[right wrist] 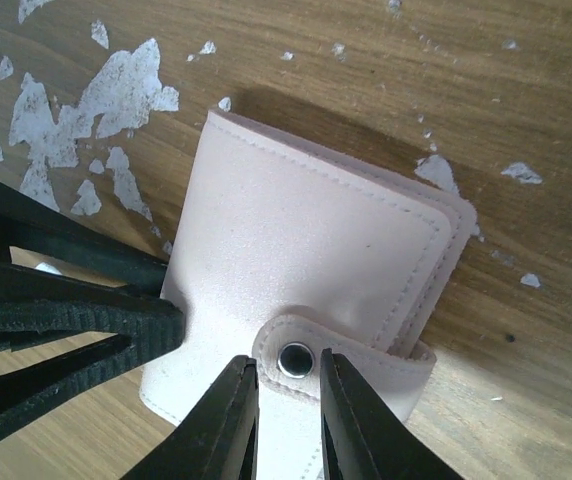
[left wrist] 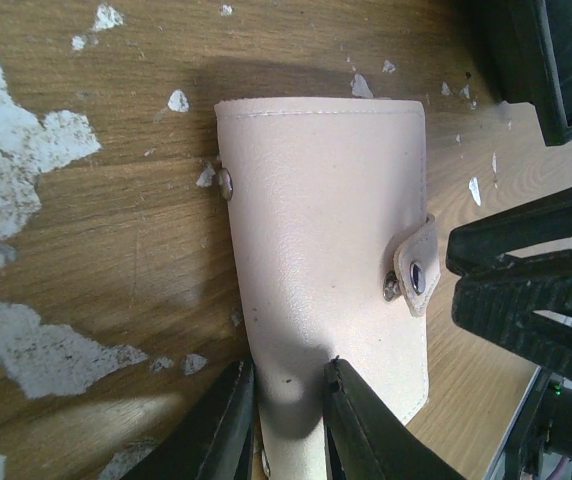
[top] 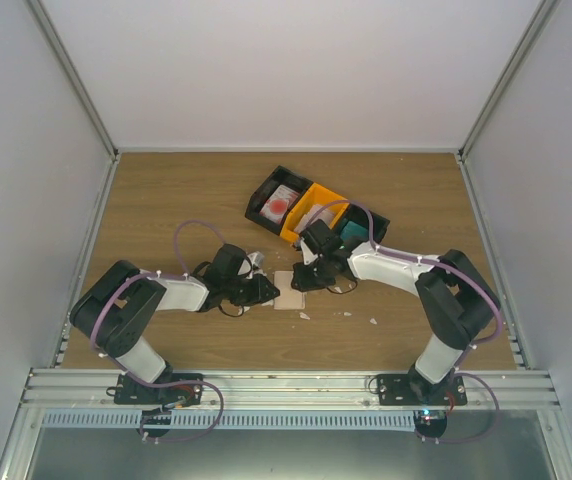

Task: Put the credit cards into the card holder
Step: Close the card holder at the center of the board.

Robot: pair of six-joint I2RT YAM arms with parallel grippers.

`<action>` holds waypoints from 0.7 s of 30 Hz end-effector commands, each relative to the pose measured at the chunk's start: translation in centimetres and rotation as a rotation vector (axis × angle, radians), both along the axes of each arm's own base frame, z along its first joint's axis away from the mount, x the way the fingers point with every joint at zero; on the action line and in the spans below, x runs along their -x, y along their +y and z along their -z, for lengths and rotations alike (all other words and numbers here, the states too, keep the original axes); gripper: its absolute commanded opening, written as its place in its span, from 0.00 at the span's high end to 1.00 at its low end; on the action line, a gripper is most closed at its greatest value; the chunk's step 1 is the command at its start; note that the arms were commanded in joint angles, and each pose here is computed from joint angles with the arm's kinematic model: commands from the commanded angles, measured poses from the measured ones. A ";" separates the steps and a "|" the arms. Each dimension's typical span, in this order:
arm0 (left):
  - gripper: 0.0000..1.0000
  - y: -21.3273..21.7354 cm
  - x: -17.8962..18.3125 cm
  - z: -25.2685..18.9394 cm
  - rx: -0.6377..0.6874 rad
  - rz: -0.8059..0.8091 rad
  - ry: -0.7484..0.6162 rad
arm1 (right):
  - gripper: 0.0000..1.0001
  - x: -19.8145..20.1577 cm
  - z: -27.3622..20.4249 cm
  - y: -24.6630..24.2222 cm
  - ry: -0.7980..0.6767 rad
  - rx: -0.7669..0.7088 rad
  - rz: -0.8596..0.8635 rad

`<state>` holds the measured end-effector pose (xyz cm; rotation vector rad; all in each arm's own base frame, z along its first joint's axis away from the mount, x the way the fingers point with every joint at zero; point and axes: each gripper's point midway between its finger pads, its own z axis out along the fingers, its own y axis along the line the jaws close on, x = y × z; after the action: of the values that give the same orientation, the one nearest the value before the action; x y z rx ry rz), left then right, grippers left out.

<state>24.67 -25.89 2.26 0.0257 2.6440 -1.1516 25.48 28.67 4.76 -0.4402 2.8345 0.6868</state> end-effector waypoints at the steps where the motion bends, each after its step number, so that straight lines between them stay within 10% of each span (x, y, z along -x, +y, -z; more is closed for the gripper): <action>1: 0.76 1.1 1.4 2.7 -0.088 -0.011 0.072 | 0.81 0.4 0.7 0.2 0.038 -0.019 0.006; 21: 0.77 1.0 1.4 3.0 -0.092 -0.005 0.075 | 0.82 0.5 1.0 1.6 0.061 -0.083 -0.021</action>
<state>24.75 -26.12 2.22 0.0323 2.6418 -1.1580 25.14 29.68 3.89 -0.4522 2.8499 0.7699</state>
